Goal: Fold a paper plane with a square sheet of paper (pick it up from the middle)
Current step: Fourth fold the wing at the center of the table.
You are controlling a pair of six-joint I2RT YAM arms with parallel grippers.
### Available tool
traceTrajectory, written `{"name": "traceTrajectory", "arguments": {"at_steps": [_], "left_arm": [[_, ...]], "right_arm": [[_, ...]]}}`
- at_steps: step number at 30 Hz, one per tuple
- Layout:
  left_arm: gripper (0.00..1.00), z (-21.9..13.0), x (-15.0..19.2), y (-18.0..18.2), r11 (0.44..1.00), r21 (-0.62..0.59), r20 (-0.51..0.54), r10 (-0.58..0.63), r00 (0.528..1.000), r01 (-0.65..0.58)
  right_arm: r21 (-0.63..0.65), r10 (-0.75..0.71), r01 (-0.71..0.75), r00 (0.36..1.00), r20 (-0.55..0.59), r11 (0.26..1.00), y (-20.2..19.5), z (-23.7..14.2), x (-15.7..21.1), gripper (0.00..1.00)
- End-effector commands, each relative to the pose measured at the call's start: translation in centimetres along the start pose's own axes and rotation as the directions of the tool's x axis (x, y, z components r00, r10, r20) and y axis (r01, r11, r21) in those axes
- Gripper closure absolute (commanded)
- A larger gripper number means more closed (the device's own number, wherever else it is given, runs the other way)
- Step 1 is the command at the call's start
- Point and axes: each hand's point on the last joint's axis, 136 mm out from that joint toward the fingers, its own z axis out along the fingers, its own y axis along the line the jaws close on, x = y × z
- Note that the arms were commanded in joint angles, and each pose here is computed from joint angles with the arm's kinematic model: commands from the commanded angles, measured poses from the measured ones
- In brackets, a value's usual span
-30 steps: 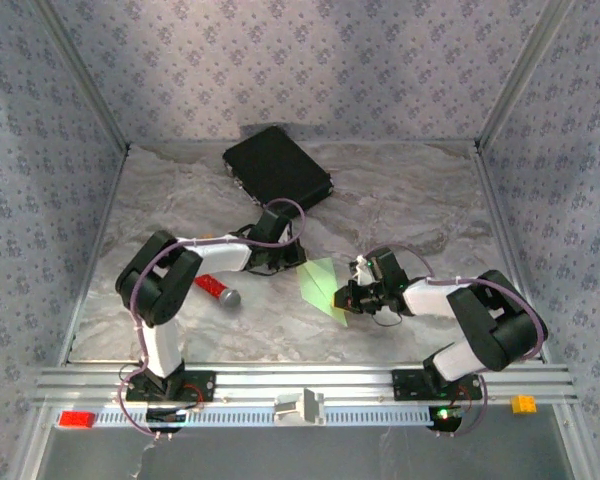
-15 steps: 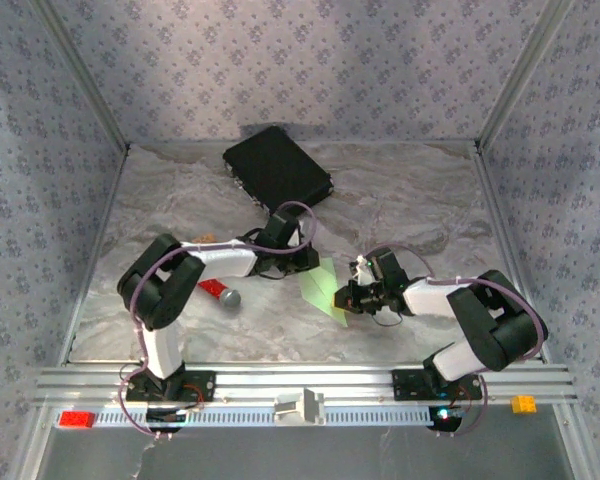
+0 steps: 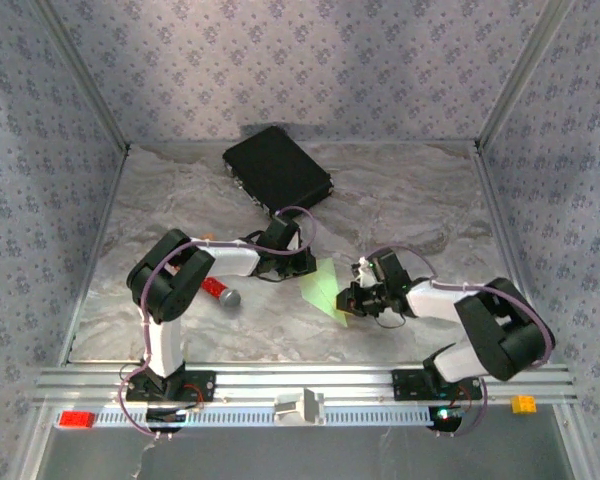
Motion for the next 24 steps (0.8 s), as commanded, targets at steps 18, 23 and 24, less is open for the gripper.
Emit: {"name": "traceTrajectory", "arguments": {"at_steps": [18, 23, 24], "left_arm": [[0.93, 0.6, 0.8, 2.3, 0.997, -0.072, -0.011, -0.017, 1.000, 0.016], [0.93, 0.6, 0.9, 2.3, 0.997, -0.069, -0.010, -0.018, 1.000, 0.017], [0.93, 0.6, 0.8, 2.3, 0.998, -0.068, -0.008, -0.018, 1.000, 0.018]], "right_arm": [[0.033, 0.138, -0.138, 0.990, 0.002, 0.990, 0.0, -3.3, 3.2, 0.57], [0.027, 0.146, -0.145, 0.988, -0.047, 0.989, -0.1, -2.6, 4.0, 0.58], [0.028, 0.147, -0.146, 0.988, -0.054, 0.989, -0.1, -2.5, 4.2, 0.58]]}}
